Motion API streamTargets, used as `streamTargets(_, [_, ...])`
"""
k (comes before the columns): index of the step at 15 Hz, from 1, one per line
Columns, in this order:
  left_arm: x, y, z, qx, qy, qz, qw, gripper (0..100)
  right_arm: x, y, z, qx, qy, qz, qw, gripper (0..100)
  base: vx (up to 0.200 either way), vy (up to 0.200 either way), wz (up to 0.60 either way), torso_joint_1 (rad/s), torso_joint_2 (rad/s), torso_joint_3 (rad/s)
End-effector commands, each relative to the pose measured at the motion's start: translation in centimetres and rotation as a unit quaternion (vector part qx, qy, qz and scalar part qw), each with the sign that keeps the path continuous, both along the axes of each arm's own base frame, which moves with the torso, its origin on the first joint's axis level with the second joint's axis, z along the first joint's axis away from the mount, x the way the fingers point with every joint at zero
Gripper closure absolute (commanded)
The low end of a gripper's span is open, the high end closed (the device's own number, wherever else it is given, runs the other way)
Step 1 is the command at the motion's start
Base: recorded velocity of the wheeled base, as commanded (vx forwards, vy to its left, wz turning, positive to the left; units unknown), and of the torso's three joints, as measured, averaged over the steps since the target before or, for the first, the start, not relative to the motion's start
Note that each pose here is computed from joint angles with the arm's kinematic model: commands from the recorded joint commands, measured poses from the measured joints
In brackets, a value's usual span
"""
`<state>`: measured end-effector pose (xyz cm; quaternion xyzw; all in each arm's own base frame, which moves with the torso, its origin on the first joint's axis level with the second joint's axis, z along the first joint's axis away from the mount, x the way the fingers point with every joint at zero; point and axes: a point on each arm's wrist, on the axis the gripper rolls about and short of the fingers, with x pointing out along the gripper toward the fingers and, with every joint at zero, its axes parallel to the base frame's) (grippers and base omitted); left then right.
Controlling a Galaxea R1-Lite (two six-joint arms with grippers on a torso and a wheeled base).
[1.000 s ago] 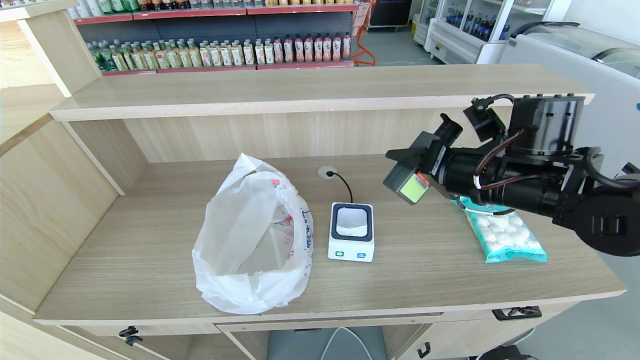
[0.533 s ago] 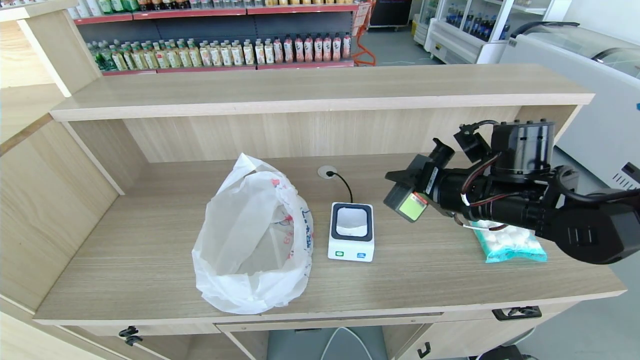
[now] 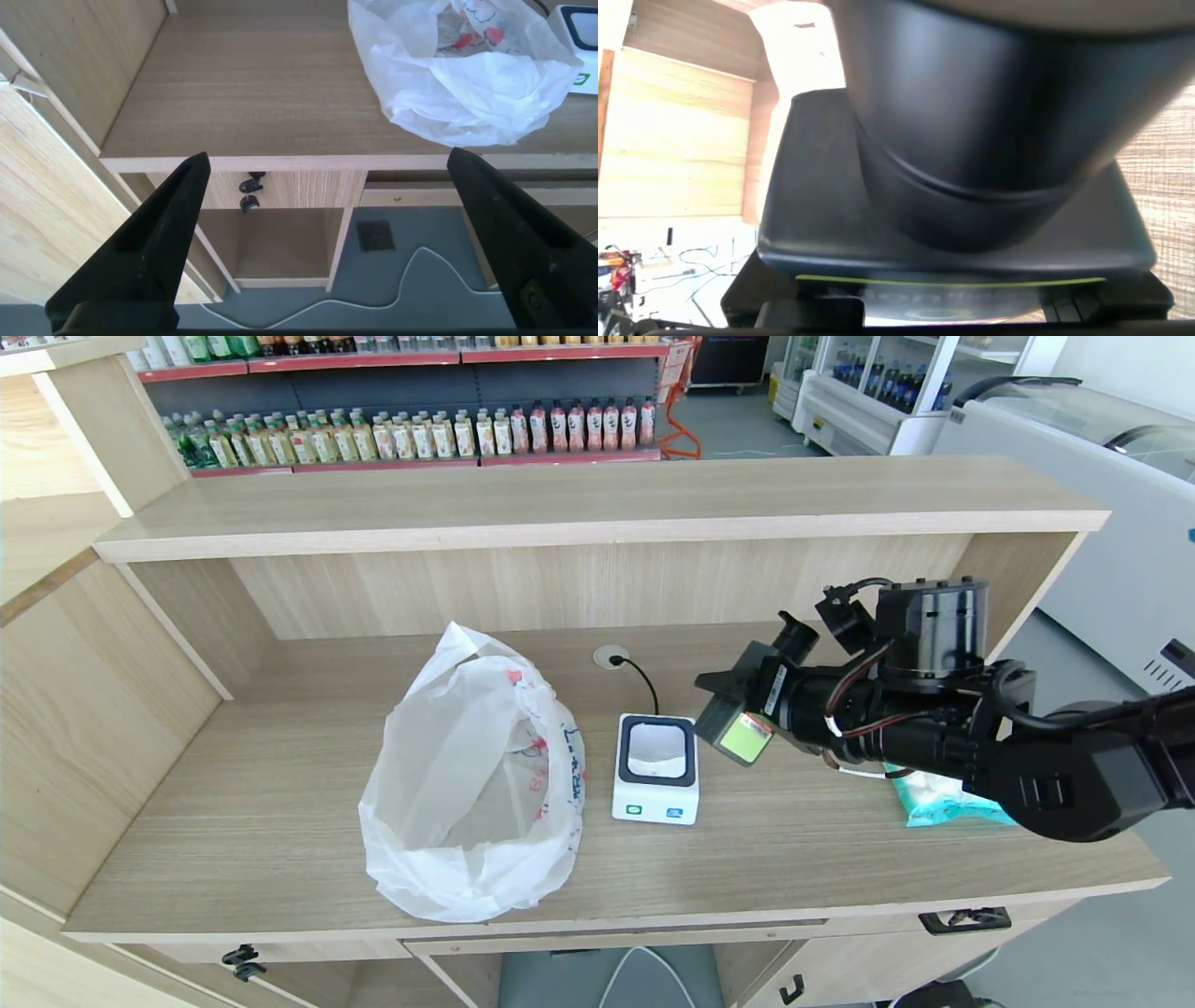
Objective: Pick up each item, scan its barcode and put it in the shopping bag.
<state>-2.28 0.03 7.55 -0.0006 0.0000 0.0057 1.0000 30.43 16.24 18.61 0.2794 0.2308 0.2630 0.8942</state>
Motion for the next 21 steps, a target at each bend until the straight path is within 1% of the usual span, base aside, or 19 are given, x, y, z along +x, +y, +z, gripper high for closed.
streamTargets(1, [0.0,0.0,0.0,0.0,0.001,0.0,1.0,0,0.1,0.8,-0.4,-0.003,0.002,0.006,1.0,100,0.0,0.0,0.0,0.0,0.0,0.0])
streamTargets(3, [0.0,0.0,0.0,0.0,0.001,0.0,1.0,0,0.0,2.0,-0.9,-0.006,-0.004,0.0,1.0,100,0.0,0.0,0.0,0.0,0.0,0.0])
streamTargets(6, [0.0,0.0,0.0,0.0,0.0,0.0,1.0,0,-0.1,3.0,-1.2,-0.005,-0.012,-0.002,1.0,100,0.0,0.0,0.0,0.0,0.0,0.0])
streamTargets(9, [0.0,0.0,0.0,0.0,0.0,0.0,1.0,0,-0.1,3.0,-1.2,-0.002,-0.022,-0.007,1.0,100,0.0,0.0,0.0,0.0,0.0,0.0])
streamTargets(14, [0.0,0.0,0.0,0.0,0.001,0.0,1.0,0,0.7,3.3,-1.4,0.017,-0.052,-0.018,0.998,100,0.0,0.0,0.0,0.0,0.0,0.0])
streamTargets(18, [0.0,0.0,0.0,0.0,0.001,0.0,1.0,0,0.9,3.5,-2.4,0.009,-0.043,-0.014,0.999,100,0.0,0.0,0.0,0.0,0.0,0.0])
streamTargets(21, [0.0,0.0,0.0,0.0,0.001,0.0,1.0,0,0.9,3.7,-2.4,0.011,-0.047,-0.013,0.999,100,0.0,0.0,0.0,0.0,0.0,0.0])
